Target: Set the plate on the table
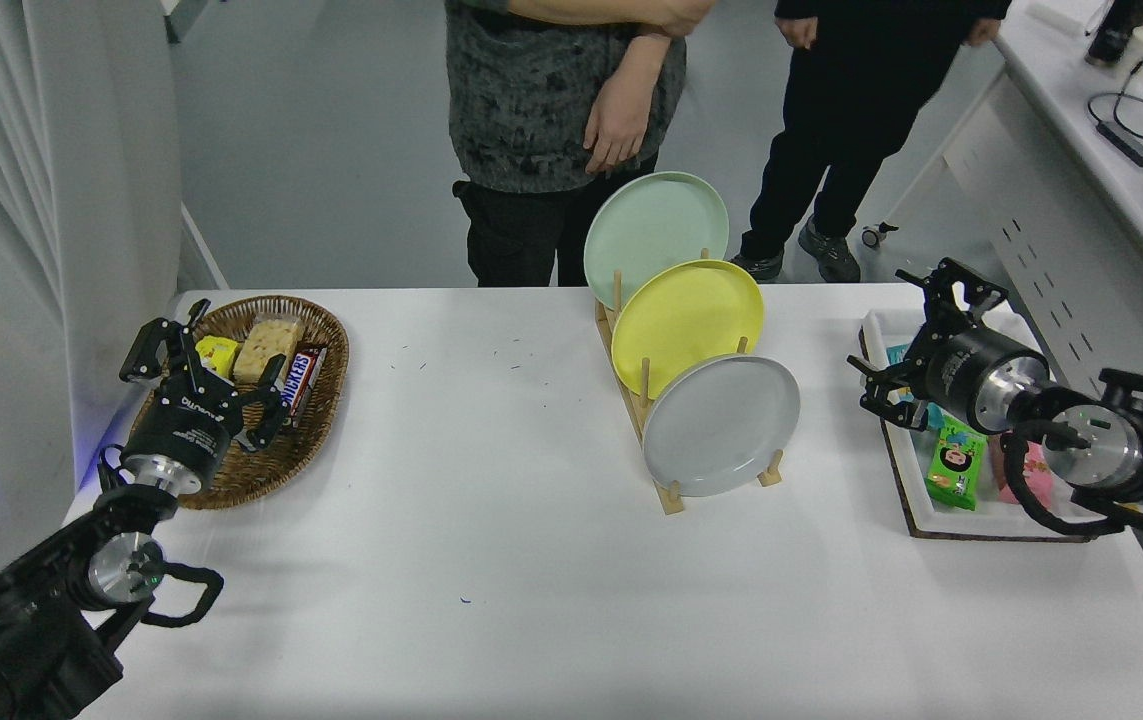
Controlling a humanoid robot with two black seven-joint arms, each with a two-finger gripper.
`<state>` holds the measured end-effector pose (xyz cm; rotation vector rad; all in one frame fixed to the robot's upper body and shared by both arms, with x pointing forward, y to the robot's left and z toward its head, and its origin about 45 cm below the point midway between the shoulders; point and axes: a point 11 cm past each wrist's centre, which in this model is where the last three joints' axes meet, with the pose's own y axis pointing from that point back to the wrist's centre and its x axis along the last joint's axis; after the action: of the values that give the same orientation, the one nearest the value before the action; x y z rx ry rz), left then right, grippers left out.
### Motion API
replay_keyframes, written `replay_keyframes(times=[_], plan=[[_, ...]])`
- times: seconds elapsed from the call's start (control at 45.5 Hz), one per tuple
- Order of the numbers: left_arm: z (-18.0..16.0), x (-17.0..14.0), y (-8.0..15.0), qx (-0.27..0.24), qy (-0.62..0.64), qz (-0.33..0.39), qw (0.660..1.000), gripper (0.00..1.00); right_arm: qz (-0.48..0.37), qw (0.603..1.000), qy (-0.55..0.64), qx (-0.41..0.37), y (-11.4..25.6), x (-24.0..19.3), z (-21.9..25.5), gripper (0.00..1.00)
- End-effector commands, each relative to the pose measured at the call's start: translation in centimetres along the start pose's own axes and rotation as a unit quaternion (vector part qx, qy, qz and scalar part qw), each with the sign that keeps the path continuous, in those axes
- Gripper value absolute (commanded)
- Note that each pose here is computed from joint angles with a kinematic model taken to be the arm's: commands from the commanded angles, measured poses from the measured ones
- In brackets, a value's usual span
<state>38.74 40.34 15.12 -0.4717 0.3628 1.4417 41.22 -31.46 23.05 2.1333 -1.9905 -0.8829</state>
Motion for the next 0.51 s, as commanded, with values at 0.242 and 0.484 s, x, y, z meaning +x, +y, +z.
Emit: replay_keyframes(times=[0.242, 0.484], plan=[[0.0, 0.0, 0.0, 0.0, 0.0, 0.0, 1.0, 0.98, 0.042, 0.996, 0.041, -0.061, -0.6, -5.1, 2.2, 1.0], [0.0, 0.0, 0.0, 0.0, 0.0, 0.0, 1.0, 0.98, 0.041, 0.994, 0.063, -0.083, -1.3, -8.1, 4.4, 1.0]])
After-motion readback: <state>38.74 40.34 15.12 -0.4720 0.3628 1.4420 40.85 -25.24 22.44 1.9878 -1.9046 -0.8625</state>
